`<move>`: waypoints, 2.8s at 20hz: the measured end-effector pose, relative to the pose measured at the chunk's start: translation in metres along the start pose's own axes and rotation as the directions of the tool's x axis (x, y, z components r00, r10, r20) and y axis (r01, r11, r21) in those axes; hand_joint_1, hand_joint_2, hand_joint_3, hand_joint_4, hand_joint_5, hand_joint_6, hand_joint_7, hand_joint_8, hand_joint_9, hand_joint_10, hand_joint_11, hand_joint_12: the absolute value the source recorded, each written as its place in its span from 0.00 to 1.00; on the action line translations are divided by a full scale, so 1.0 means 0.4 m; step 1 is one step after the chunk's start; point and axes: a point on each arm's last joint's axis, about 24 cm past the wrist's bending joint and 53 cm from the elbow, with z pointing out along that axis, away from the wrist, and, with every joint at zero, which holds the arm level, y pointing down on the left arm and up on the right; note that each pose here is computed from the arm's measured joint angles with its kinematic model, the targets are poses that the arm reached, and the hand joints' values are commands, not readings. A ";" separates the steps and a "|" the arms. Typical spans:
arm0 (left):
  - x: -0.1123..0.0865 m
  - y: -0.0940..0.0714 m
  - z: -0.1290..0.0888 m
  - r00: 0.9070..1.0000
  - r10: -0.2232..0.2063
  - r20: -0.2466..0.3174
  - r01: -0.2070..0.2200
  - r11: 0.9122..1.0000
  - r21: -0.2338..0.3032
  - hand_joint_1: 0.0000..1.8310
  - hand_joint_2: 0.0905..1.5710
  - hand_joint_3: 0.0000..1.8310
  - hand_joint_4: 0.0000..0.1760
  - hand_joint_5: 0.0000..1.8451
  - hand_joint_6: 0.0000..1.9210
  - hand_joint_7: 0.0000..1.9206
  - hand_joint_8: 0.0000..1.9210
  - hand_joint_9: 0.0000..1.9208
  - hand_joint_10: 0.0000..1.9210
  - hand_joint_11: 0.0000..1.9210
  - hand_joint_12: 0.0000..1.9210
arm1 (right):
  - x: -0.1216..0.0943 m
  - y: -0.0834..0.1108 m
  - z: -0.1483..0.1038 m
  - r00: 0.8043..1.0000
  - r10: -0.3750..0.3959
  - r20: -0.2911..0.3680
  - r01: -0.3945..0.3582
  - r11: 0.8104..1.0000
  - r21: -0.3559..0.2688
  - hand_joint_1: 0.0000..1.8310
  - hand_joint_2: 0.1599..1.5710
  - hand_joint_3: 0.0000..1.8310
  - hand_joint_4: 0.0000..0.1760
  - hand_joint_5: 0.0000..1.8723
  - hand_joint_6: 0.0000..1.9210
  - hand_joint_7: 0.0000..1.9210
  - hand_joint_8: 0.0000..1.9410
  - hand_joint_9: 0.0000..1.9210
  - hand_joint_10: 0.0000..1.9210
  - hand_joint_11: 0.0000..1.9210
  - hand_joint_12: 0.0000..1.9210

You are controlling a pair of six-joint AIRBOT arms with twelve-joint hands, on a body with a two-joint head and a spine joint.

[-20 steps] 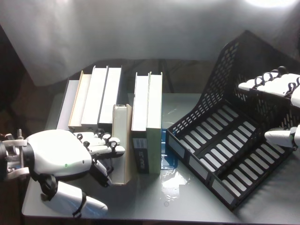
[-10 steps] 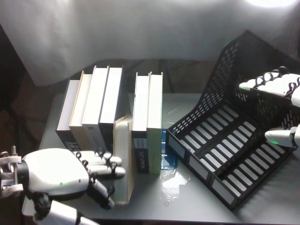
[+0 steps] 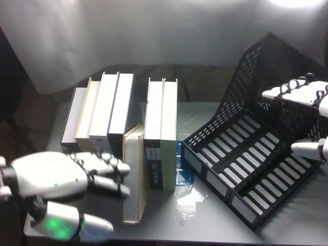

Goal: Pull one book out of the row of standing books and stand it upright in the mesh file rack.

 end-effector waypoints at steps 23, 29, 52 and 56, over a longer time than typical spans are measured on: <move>-0.333 0.112 -0.296 0.631 -0.418 0.654 0.345 0.906 0.246 0.09 0.85 0.00 0.00 0.00 0.00 0.00 0.00 0.00 0.00 0.00 0.00 | 0.049 0.297 0.050 0.945 -0.321 -0.057 0.291 0.909 -0.300 0.38 0.73 0.00 0.00 0.00 0.00 0.00 0.00 0.00 0.00 0.00 0.00; -0.359 0.215 -0.410 0.491 -0.380 0.784 0.382 0.903 0.198 0.16 0.84 0.00 0.00 0.00 0.00 0.00 0.00 0.00 0.00 0.00 0.00 | 0.124 0.365 0.100 0.895 -0.431 -0.113 0.362 0.852 -0.379 0.36 0.73 0.00 0.00 0.00 0.00 0.00 0.00 0.00 0.00 0.00 0.00; -0.466 0.212 -0.367 0.485 -0.379 0.788 0.340 0.912 0.229 0.18 0.82 0.00 0.06 0.00 0.00 0.00 0.00 0.00 0.00 0.00 0.00 | 0.264 0.438 0.237 0.813 -0.564 -0.144 0.446 0.763 -0.468 0.47 0.63 0.00 0.00 0.00 0.00 0.00 0.00 0.00 0.00 0.00 0.00; -0.463 0.223 -0.342 0.504 -0.382 0.775 0.359 0.909 0.215 0.18 0.83 0.00 0.00 0.00 0.00 0.00 0.00 0.00 0.00 0.00 0.00 | 0.296 0.421 0.288 0.808 -0.556 -0.196 0.426 0.780 -0.458 0.43 0.64 0.00 0.00 0.00 0.00 0.00 0.00 0.00 0.00 0.00 0.00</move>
